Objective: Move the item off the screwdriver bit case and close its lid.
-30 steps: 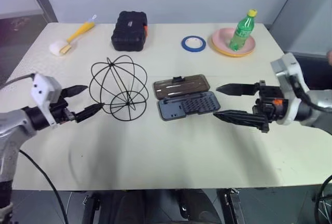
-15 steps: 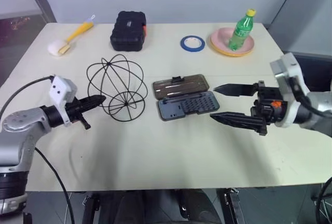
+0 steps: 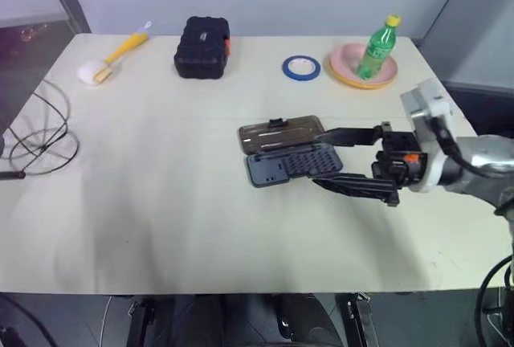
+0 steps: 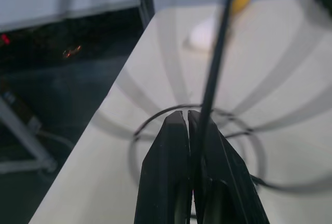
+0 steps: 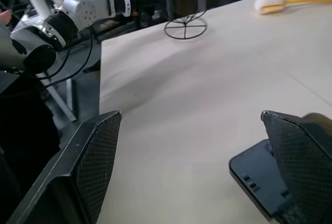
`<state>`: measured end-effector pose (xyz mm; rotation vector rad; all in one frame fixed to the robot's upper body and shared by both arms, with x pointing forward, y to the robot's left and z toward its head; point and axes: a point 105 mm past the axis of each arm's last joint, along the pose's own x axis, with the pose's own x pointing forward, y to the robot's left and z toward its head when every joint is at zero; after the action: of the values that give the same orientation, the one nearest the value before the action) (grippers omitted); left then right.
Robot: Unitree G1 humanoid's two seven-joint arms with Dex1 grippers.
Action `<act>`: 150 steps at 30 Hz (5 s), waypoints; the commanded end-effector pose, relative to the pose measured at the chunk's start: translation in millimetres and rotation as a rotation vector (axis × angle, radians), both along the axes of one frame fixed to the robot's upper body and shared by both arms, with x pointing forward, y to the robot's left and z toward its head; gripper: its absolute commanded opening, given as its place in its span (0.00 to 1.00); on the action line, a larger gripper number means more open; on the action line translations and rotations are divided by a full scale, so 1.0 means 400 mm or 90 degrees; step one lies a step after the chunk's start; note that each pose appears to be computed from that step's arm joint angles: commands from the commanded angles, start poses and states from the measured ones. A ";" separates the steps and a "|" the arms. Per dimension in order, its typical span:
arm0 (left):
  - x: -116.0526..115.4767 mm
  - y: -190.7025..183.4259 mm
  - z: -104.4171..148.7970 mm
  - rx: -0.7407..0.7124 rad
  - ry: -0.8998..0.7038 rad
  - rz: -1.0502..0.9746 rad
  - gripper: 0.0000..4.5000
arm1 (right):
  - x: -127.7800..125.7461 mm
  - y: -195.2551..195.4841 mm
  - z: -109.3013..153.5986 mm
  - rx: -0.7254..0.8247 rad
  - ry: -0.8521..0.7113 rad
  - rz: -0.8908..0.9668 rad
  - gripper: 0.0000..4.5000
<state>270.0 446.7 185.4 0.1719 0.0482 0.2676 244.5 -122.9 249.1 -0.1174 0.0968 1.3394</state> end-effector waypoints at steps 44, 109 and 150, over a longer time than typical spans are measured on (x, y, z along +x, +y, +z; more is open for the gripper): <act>0.073 -0.675 0.069 0.114 0.171 -0.880 0.90 | 0.301 0.028 -0.052 -0.172 -0.184 -0.089 1.00; 0.403 -0.916 -0.136 -0.113 0.544 -0.471 0.20 | -0.124 0.013 -0.025 -0.030 -0.092 -0.182 1.00; 0.262 -0.622 -0.221 0.020 0.651 -0.421 0.02 | -0.054 -0.073 -0.090 -0.108 -0.069 -0.236 1.00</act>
<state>384.4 172.2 132.1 0.2986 0.8545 -0.5655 223.2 -154.0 207.2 -0.2901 0.1691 0.9459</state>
